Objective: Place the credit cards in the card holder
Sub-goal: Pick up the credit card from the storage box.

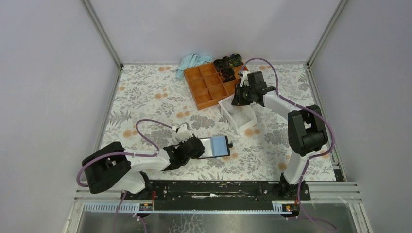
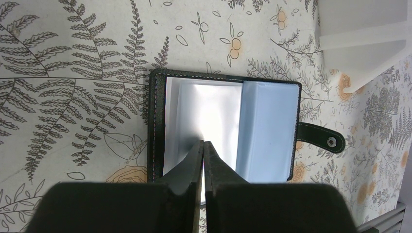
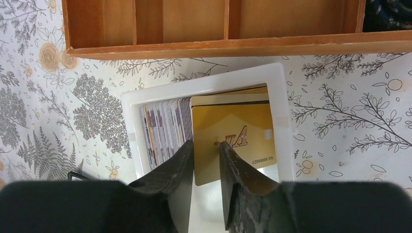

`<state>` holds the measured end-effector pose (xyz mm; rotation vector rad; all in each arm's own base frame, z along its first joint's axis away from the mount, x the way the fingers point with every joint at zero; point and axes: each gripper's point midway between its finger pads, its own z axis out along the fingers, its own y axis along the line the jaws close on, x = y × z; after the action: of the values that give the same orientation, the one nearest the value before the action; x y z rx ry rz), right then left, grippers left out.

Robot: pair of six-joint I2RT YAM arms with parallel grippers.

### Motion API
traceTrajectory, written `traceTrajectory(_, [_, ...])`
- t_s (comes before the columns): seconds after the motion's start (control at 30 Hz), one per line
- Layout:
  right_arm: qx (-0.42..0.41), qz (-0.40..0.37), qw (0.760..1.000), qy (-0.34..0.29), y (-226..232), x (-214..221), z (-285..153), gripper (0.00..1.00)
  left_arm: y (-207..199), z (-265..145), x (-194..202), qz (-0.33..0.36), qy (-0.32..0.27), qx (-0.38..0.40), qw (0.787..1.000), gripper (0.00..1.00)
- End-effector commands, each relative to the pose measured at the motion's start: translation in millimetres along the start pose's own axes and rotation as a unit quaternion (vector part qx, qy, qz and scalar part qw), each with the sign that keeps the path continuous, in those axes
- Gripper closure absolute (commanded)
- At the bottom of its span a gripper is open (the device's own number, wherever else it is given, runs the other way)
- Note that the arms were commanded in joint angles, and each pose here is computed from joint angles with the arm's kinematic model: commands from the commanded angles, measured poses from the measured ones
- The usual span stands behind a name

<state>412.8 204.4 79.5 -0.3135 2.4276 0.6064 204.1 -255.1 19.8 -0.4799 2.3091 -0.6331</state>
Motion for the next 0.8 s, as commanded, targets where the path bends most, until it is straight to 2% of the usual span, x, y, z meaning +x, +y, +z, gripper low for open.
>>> traceTrajectory(0.0, [-0.016, -0.003, 1.000, -0.018, 15.0, -16.9, -6.1, 0.71, -11.8, 0.8, -2.0, -0.004, -0.006, 0.020, 1.000, 0.94])
traceTrajectory(0.37, [-0.019, -0.006, 0.999, -0.028, 20.2, -27.5, -14.5, 0.73, -13.0, 0.6, -2.1, -0.004, -0.006, 0.022, 1.000, 0.94])
traceTrajectory(0.77, [-0.029, -0.006, 0.999, -0.028, 25.9, -29.8, -16.2, 0.70, -15.7, 0.2, -3.3, -0.004, -0.006, 0.025, 1.000, 0.94])
